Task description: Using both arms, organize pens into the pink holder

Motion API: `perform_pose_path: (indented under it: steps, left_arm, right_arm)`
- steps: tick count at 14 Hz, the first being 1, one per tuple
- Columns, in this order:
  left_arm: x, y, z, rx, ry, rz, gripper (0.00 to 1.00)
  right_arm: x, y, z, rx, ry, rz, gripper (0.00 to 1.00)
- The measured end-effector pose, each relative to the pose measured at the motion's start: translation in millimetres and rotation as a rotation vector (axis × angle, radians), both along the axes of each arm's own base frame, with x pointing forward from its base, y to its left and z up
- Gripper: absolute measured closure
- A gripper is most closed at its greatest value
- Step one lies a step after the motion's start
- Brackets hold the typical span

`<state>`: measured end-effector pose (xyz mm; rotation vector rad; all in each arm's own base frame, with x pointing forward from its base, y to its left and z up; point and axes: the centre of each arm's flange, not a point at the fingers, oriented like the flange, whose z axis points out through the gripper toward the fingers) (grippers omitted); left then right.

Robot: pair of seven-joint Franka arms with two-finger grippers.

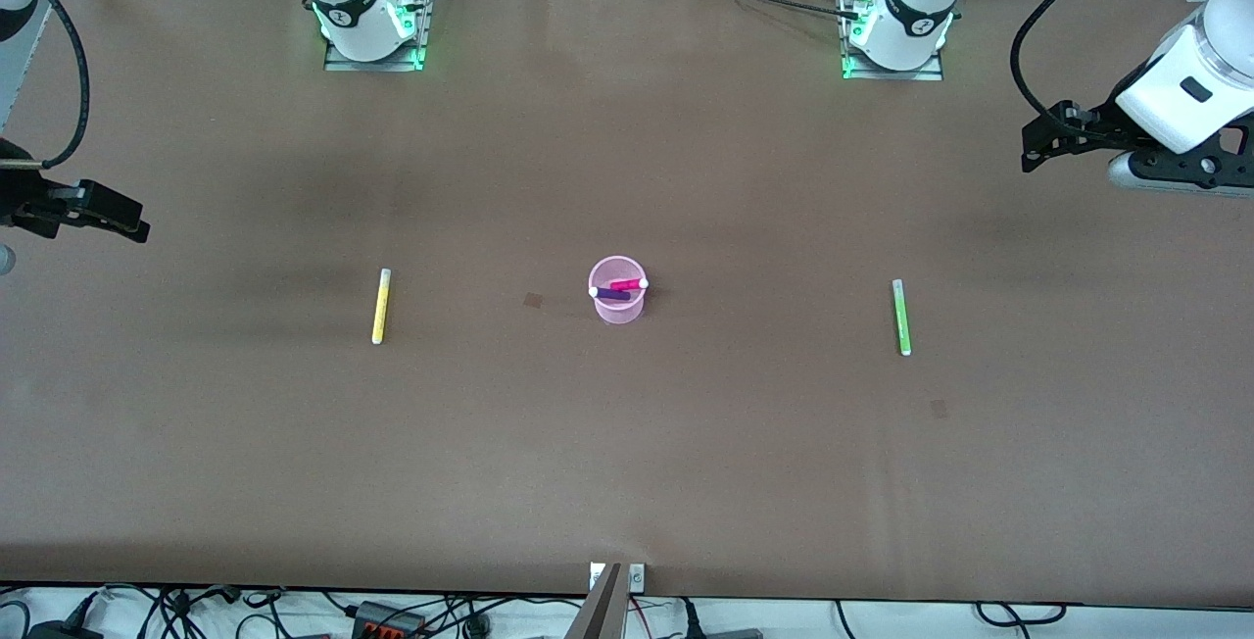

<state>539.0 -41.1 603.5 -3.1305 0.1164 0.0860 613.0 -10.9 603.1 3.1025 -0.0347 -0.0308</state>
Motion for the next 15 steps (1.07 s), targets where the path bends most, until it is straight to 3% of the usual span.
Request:
perform_pose_path:
  steps: [3, 6, 15]
  left_arm:
    - [0.0, 0.0, 0.1, 0.000, 0.000, 0.000, 0.00]
    - [0.0, 0.0, 0.1, 0.000, 0.000, 0.000, 0.00]
    - [0.0, 0.0, 0.1, 0.000, 0.000, 0.000, 0.00]
  right_arm:
    - [-27.7, 0.8, -1.8, 0.005, -0.015, 0.010, 0.00]
    - [-56.4, 1.6, -13.1, 0.010, 0.014, 0.013, 0.00]
    - [-58.5, 2.9, -14.5, 0.011, -0.022, 0.019, 0.00]
